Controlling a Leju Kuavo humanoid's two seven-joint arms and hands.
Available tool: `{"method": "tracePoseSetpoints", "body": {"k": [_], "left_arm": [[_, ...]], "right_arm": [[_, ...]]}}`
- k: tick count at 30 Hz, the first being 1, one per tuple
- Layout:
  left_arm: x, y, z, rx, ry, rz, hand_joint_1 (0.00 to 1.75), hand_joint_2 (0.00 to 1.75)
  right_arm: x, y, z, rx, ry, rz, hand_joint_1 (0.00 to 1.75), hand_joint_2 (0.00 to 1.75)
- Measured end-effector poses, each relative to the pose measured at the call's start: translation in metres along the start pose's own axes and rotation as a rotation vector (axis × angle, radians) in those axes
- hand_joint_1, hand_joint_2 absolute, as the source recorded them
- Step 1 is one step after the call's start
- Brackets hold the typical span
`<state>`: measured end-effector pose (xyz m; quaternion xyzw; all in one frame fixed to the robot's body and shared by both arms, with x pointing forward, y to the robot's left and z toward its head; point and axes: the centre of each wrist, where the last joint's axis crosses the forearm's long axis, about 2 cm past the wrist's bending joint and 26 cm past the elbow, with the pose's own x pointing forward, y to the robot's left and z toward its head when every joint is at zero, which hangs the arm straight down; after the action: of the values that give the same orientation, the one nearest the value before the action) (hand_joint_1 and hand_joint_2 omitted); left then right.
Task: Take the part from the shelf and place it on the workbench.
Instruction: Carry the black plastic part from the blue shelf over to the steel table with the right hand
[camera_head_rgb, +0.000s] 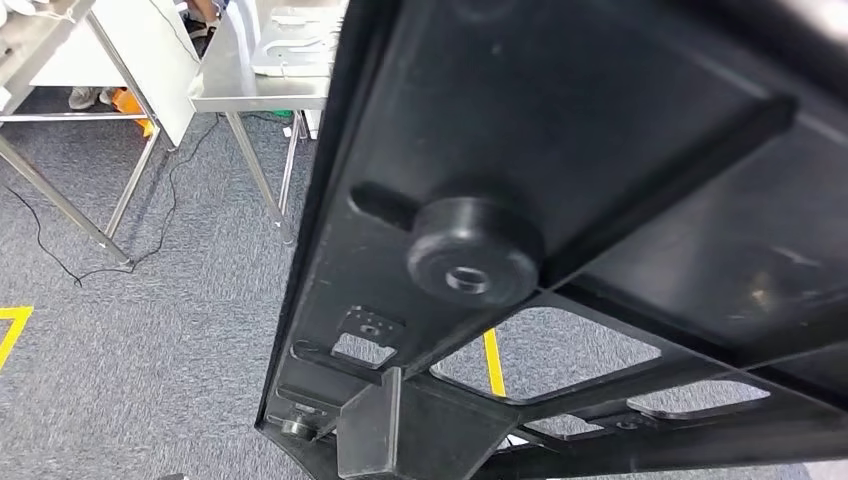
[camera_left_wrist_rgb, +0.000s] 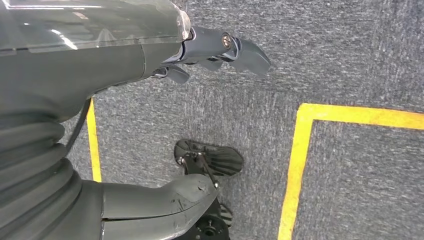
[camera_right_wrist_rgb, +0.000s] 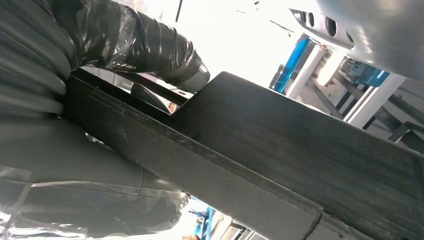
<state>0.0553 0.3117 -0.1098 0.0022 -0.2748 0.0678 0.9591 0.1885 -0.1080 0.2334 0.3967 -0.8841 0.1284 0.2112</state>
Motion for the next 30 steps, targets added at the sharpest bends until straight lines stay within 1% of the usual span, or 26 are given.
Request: {"method": "tracePoseSetpoints", "body": {"k": [11,16,26,30], "left_arm": [[0.0028,-0.0018,-0.0013,-0.006,-0.006,0.003,0.0,1.75],[-0.0004,-0.0009,0.0001,-0.004,0.001,0.002,0.0,1.75],[0.0003,-0.0006,-0.0002,-0.004,-0.005,0.003,0.0,1.75],[-0.0015,-0.0003,0.0007,-0.004,-0.002,0.004,0.0,1.75]], "right_arm": [[-0.0007,0.0012,0.0002,0.001,0.0,-0.001,1.75,1.75],[-0.0015,0.002,0.0011,0.002,0.004,-0.004,1.75,1.75],[-0.0018,0.0018,0.0015,-0.002,0.005,0.003,1.75,1.75],[-0.0033,0.0018,0.0051,-0.005,0.025,0.015,1.75,1.75]]}}
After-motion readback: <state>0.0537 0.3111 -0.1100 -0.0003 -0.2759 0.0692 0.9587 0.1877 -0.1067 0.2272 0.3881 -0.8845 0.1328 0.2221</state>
